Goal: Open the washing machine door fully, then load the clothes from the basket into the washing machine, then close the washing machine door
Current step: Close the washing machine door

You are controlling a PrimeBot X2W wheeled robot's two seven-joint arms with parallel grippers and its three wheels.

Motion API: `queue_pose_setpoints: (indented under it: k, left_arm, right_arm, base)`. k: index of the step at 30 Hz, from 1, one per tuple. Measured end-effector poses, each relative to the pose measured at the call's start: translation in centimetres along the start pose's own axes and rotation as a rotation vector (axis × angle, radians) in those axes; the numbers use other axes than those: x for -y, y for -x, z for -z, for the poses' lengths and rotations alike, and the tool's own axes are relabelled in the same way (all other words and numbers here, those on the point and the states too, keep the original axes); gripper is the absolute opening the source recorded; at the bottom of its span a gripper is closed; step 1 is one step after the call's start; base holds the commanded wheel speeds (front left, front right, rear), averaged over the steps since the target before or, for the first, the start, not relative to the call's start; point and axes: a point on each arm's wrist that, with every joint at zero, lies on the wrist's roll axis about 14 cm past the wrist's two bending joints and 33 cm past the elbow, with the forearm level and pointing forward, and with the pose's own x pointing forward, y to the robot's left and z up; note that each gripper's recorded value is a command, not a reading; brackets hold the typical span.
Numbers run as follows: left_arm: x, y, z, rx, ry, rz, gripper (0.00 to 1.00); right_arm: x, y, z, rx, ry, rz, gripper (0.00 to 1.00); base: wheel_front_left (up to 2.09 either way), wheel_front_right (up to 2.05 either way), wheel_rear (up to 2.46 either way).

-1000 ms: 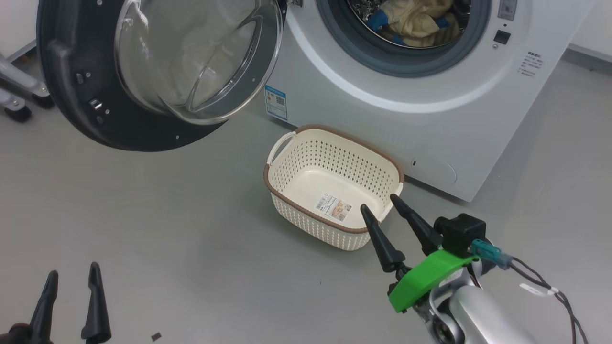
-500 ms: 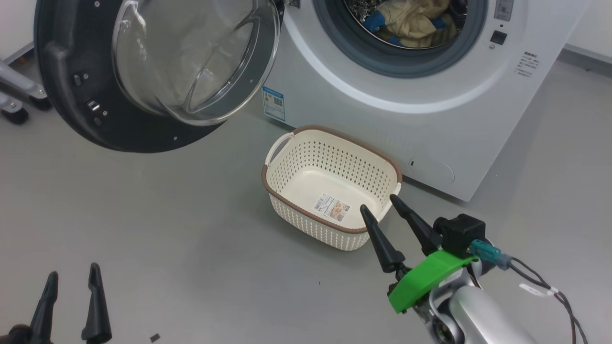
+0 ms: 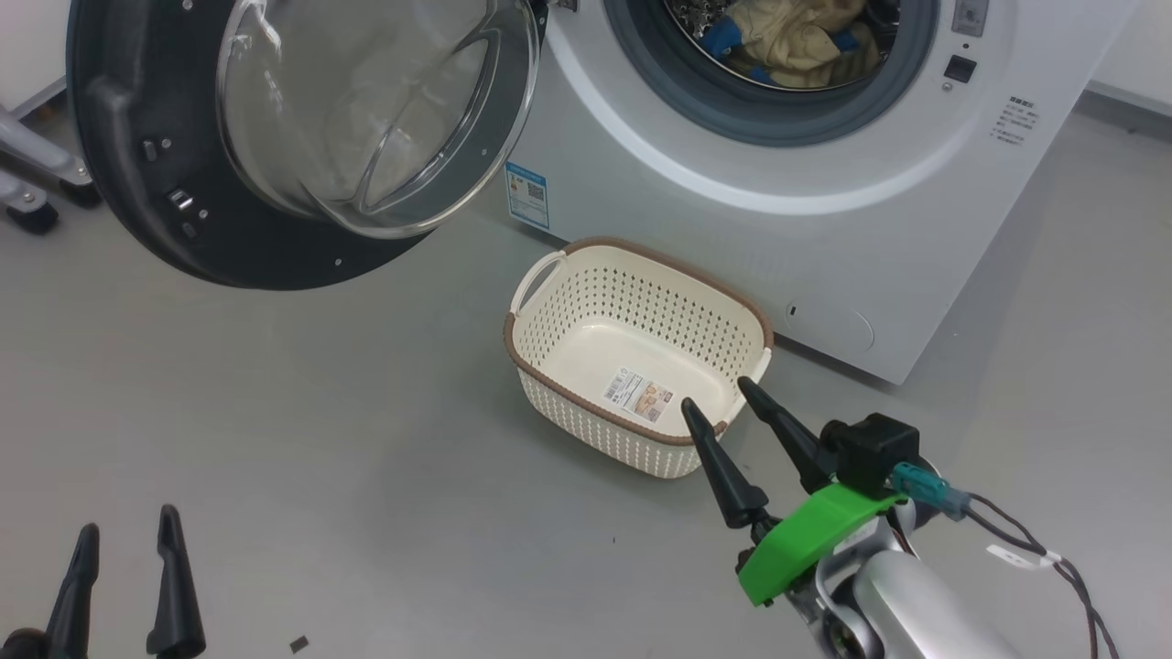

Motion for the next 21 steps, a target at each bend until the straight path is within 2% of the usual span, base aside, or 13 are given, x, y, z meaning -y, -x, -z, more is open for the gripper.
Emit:
queue_pose_setpoints:
  k: [10, 12, 21]
  left_arm:
    - [0.03, -0.06, -0.02, 0.002, 0.002, 0.0, 1.0]
    - [0.07, -0.08, 0.02, 0.001, 0.003, 0.001, 0.0]
    - [-0.19, -0.8, -0.76, 0.019, -0.01, 0.006, 0.0]
  right_arm:
    - [0.04, 0.05, 0.0, 0.0, 0.0, 0.001, 1.0]
    - [0.08, 0.06, 0.0, 0.0, 0.0, 0.003, 1.0]
    - [0.91, 0.05, 0.59, -0.01, 0.006, 0.015, 1.0]
  base:
    - [0.0, 0.0, 0.0]
    - [0.0, 0.0, 0.0]
    - [0.0, 0.0, 0.0]
